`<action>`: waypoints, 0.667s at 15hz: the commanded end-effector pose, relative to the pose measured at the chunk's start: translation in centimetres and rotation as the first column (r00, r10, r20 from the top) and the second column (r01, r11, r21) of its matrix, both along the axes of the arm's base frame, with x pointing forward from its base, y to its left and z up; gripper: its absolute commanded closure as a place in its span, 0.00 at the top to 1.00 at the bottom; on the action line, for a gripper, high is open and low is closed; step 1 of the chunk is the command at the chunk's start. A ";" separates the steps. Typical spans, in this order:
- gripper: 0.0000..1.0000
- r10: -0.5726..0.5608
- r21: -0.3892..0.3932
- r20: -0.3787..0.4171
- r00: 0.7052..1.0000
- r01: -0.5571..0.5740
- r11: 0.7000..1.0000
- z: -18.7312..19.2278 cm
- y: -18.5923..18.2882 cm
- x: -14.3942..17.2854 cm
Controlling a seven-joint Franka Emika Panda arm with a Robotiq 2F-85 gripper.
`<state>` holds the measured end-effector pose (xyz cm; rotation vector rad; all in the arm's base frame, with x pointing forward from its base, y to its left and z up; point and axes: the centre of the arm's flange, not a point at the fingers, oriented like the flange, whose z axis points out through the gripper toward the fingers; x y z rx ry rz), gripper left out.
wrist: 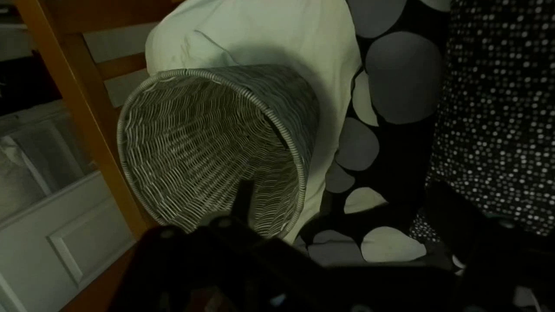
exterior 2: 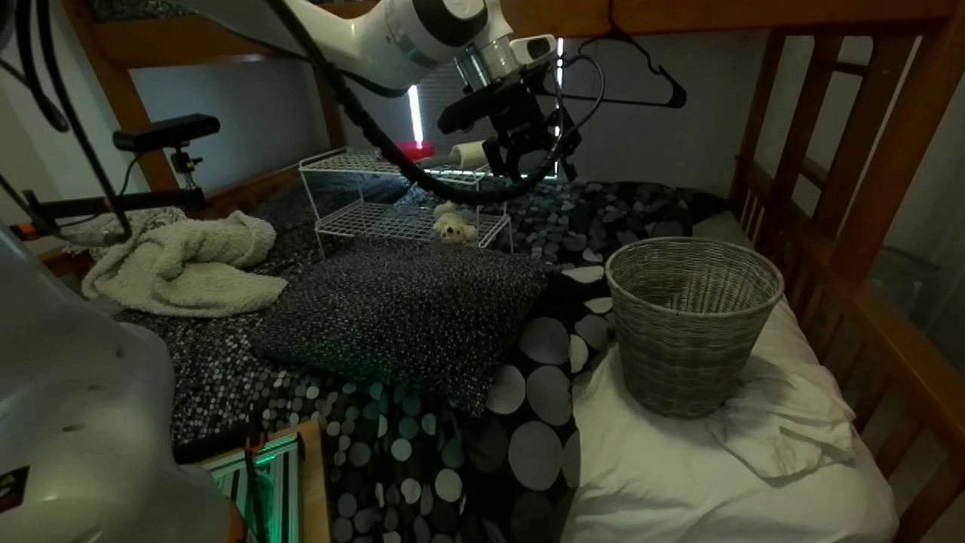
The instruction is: Put the roller inside the trash can
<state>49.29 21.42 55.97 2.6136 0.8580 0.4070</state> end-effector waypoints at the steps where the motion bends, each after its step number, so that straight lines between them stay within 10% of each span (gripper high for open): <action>1: 1.00 -0.002 0.000 -0.001 1.000 0.002 1.000 -0.1 -0.1 0.3; 10: 1.00 0.007 -0.040 0.121 0.993 -0.002 0.999 -0.5 6.7 -1.9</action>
